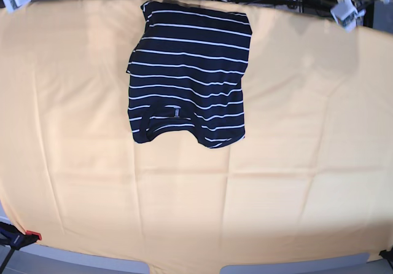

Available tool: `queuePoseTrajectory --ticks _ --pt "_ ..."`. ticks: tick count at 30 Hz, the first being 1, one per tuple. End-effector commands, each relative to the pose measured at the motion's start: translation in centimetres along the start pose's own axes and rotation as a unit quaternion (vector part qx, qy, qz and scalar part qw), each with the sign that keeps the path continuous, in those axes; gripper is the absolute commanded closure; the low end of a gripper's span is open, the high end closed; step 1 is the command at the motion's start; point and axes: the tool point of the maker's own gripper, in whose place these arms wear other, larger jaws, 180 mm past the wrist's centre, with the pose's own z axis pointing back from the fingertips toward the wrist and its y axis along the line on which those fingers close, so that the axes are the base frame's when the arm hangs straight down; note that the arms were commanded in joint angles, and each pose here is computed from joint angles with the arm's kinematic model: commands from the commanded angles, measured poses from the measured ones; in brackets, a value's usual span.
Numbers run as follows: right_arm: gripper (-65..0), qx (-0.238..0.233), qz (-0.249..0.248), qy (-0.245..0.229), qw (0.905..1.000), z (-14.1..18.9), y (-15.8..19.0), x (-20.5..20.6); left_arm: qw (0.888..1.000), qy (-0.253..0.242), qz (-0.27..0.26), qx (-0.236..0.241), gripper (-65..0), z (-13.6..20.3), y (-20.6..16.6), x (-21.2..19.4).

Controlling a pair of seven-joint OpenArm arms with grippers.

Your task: Fold the T-shirt properly

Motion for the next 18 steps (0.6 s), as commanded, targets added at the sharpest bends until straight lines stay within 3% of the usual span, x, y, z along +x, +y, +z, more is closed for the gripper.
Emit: queuePoseTrajectory --ticks 1,6,11,14,18 --pt "0.0 0.013 -0.002 -0.001 0.9999 0.3 0.8 -0.1 1.0 0.006 0.017 -0.013 0.0 0.0 -1.1 -0.7" --pt "0.0 0.051 -0.097 0.048 0.9928 -0.4 0.9 -4.9 0.996 0.021 0.087 -0.03 0.0 -0.4 -3.6 -4.2" --pt "0.0 0.09 -0.2 0.081 0.9723 -3.5 1.1 -10.5 0.976 0.016 0.208 -0.062 0.0 -2.0 -3.3 -8.1" --pt "0.0 0.081 -0.22 0.115 0.9652 -6.2 0.2 -14.4 0.961 0.008 0.263 -0.084 0.0 -4.0 -2.7 -10.5" --pt "0.0 0.08 -0.227 0.171 0.9553 -9.9 -0.5 -19.1 0.941 0.037 0.325 -0.086 0.0 -7.7 -1.1 -14.8"
